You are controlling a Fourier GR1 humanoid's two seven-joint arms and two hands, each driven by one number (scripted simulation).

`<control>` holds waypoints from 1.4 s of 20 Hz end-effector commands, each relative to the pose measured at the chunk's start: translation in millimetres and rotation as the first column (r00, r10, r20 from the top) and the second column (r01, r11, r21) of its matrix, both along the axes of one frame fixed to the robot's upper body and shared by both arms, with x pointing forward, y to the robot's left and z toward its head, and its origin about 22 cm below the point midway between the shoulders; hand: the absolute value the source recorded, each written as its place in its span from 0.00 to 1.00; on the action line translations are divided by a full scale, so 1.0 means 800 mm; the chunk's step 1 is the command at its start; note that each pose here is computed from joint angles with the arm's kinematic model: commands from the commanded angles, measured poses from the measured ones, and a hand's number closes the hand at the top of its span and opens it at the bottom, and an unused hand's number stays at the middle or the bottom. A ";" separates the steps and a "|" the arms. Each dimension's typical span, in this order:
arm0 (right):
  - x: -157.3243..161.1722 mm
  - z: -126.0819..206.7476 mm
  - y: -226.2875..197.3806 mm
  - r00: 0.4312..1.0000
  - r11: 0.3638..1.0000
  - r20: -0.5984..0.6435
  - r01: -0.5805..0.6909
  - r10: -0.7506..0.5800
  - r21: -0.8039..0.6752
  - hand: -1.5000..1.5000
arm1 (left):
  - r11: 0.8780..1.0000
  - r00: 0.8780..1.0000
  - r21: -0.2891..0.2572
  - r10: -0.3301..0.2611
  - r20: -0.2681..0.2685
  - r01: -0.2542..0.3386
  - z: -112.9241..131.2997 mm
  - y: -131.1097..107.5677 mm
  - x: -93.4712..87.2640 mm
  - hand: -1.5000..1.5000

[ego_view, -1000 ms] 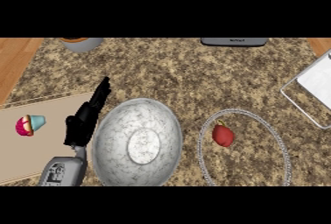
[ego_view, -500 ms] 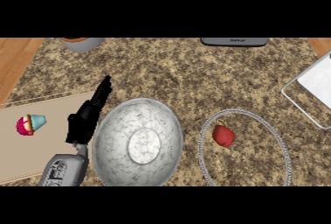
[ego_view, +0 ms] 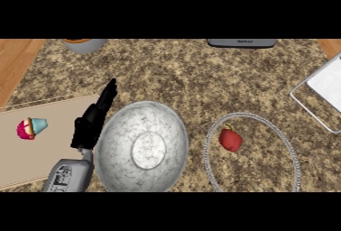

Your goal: Pick the lemon from the placemat and place it in the tiered shelf

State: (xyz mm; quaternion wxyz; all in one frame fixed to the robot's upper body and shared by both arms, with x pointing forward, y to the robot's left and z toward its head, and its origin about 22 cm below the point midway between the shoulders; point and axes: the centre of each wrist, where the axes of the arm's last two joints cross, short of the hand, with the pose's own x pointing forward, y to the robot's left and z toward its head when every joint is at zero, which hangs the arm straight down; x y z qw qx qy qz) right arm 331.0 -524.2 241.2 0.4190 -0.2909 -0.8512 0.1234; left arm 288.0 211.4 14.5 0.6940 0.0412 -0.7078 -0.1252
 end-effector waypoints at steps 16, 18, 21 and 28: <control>-0.013 -0.002 -0.039 0.965 0.968 -0.118 0.242 -0.233 0.065 0.00 | 1.000 1.000 -0.004 -0.010 0.016 0.010 0.001 0.002 0.009 0.50; -0.022 0.003 -0.046 0.974 0.974 -0.128 0.200 -0.185 0.108 0.00 | 1.000 1.000 -0.002 -0.017 0.020 0.017 0.000 0.005 -0.013 0.50; -0.022 0.021 -0.046 0.980 0.980 -0.150 0.153 -0.133 0.127 0.00 | 1.000 1.000 -0.002 -0.012 0.011 0.012 -0.006 0.021 -0.012 0.50; -0.025 0.028 -0.050 0.987 0.960 -0.135 0.118 -0.086 0.255 0.00 | 1.000 1.000 -0.009 -0.004 0.020 0.004 0.009 0.012 -0.007 0.50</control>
